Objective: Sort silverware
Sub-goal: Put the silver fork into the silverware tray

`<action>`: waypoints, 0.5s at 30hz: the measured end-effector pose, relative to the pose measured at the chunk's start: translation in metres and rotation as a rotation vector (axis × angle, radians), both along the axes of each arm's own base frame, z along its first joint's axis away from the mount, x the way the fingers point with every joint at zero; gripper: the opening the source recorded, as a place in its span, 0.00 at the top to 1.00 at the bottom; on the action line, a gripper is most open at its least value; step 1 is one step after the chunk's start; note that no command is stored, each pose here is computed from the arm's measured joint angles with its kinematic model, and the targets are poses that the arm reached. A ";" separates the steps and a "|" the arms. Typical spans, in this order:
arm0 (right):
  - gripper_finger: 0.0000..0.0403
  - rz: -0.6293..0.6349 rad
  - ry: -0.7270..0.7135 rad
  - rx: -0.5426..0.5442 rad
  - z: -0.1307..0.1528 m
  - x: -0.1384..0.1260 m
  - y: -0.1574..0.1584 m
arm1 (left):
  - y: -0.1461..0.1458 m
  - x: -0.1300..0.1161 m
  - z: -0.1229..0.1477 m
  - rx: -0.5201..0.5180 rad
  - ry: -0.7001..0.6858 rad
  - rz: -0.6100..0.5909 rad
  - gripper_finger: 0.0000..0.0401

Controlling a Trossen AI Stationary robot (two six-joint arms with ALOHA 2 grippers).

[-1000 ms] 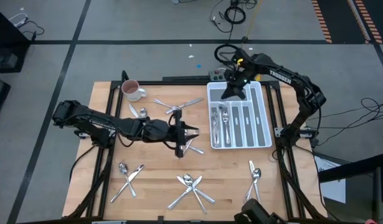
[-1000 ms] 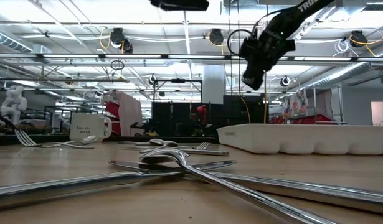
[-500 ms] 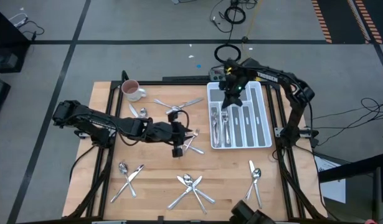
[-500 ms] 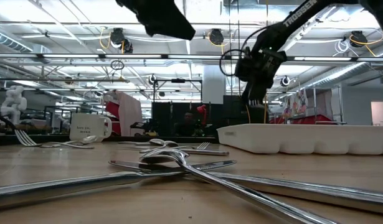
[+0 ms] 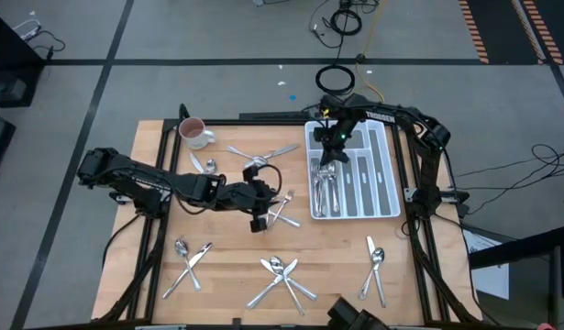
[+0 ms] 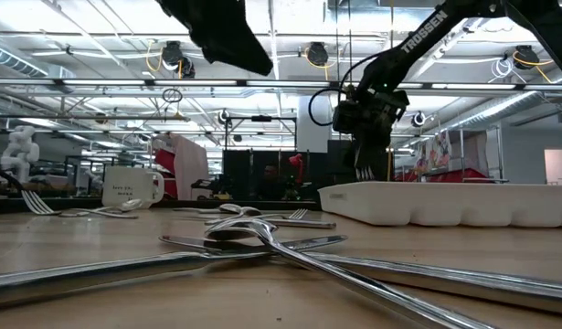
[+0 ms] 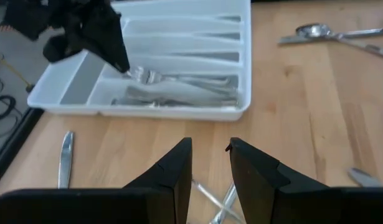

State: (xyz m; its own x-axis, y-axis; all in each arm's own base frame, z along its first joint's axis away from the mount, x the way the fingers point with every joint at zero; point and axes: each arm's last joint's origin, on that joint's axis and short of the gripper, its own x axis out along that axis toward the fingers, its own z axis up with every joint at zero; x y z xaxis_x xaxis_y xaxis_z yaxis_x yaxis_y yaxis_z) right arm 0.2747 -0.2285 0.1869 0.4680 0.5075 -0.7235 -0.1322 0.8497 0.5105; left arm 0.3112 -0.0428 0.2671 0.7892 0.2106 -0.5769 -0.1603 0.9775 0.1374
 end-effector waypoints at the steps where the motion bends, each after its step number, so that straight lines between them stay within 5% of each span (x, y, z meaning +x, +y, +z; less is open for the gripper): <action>1: 1.00 0.000 -0.003 -0.004 0.000 0.000 0.000 | 0.000 -0.001 -0.001 -0.006 0.011 0.008 0.72; 15: 1.00 0.006 -0.019 -0.013 -0.015 0.010 -0.005 | 0.002 -0.005 -0.007 -0.011 0.085 0.029 0.72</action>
